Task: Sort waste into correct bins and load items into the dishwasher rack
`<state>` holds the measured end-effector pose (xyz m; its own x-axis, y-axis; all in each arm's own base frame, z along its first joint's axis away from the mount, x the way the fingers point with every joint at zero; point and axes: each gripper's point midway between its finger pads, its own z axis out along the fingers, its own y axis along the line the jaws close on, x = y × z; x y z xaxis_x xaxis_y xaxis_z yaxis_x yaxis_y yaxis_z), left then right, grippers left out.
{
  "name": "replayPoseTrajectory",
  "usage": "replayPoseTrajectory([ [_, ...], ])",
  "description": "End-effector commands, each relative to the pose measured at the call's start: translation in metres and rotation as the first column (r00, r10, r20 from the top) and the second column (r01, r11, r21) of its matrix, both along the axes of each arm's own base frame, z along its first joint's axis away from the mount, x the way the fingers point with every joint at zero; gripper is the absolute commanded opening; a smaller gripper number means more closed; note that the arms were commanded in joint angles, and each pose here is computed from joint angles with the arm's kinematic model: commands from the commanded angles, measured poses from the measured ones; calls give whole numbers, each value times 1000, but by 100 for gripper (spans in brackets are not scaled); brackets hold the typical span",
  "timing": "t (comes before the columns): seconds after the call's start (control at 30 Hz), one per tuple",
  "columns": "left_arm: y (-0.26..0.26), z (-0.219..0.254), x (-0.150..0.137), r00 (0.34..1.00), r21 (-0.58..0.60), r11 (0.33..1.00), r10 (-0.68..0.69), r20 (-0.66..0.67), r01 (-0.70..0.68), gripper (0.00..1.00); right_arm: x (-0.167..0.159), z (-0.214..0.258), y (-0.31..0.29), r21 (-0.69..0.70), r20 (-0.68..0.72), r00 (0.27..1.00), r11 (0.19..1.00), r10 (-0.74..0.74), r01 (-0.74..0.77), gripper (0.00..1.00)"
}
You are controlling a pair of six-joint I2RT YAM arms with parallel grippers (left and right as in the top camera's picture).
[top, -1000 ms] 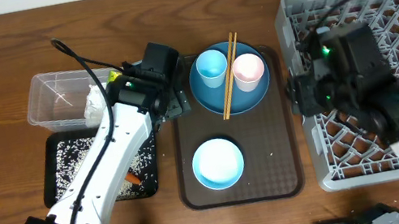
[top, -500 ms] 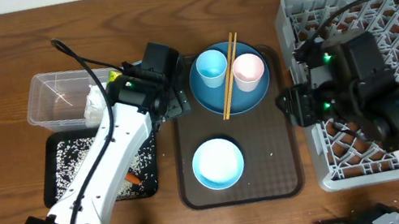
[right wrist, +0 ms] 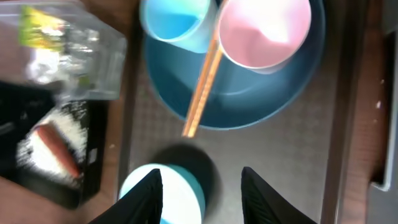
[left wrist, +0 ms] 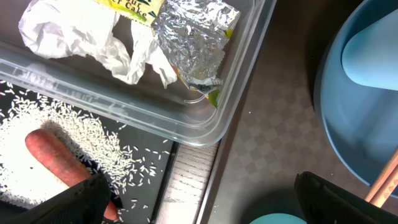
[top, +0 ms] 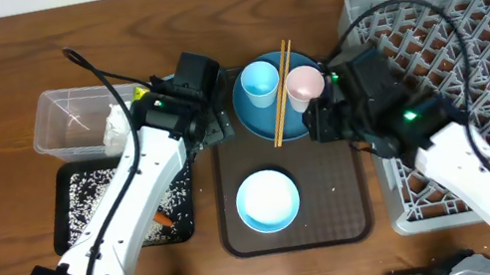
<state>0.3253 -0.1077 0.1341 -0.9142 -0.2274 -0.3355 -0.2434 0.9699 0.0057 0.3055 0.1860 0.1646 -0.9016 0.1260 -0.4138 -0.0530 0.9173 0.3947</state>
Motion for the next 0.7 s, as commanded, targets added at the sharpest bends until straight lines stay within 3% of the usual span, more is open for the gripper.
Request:
replayPoseTrajectory([
  [0.0,1,2,2,1000,0,1000,5,4,-5,98,0,-29,7,-20,-71,997,999,-28,27,42],
  [0.17,1,2,2,1000,0,1000,5,4,-5,98,3,-45,7,-57,-91,996,998,5,-10,44],
  [0.37,1,2,2,1000,0,1000,5,4,-5,98,6,3,-2,-28,41,999,999,36,-35,46],
  [0.67,1,2,2,1000,0,1000,5,4,-5,98,-31,60,-51,-39,154,988,999,-3,9,48],
])
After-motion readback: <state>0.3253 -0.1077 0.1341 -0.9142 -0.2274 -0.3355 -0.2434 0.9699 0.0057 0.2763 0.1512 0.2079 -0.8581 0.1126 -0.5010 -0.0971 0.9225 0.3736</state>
